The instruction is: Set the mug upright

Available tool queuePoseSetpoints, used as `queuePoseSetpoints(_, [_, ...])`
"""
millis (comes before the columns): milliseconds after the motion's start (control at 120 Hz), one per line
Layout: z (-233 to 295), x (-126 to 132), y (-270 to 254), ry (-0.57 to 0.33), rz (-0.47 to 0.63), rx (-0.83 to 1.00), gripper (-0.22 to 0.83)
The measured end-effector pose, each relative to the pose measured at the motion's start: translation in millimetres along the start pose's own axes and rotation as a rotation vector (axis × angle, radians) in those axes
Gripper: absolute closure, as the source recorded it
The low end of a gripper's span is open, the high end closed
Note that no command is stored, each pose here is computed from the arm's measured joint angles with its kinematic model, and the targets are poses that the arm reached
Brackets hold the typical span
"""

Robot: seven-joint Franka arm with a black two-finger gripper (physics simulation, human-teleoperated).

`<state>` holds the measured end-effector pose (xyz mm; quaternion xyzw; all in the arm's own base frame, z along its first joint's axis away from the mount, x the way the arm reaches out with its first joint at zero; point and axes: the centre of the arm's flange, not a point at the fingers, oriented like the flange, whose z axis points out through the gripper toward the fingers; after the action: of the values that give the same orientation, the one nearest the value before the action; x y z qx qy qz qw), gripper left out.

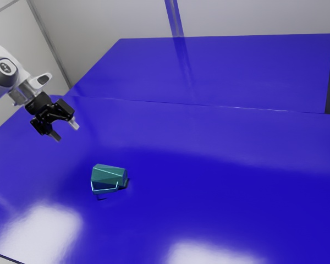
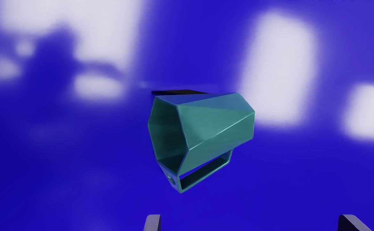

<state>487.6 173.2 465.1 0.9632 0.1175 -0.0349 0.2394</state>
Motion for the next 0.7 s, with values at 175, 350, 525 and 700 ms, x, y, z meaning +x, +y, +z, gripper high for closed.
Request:
queuePoseSetpoints(175, [45.3, 1.6, 26.5, 0.0, 0.046, -0.029, 0.0])
queuePoseSetpoints(350, [77.7, -6.8, 1.8, 0.048, -0.023, -0.081, 0.0])
queuePoseSetpoints(525, [98.7, -8.9, -25.7, 0.088, -0.09, -0.115, 0.0])
queuePoseSetpoints(700, [113.9, -10.5, -48.4, 0.11, -0.143, -0.137, 0.0])
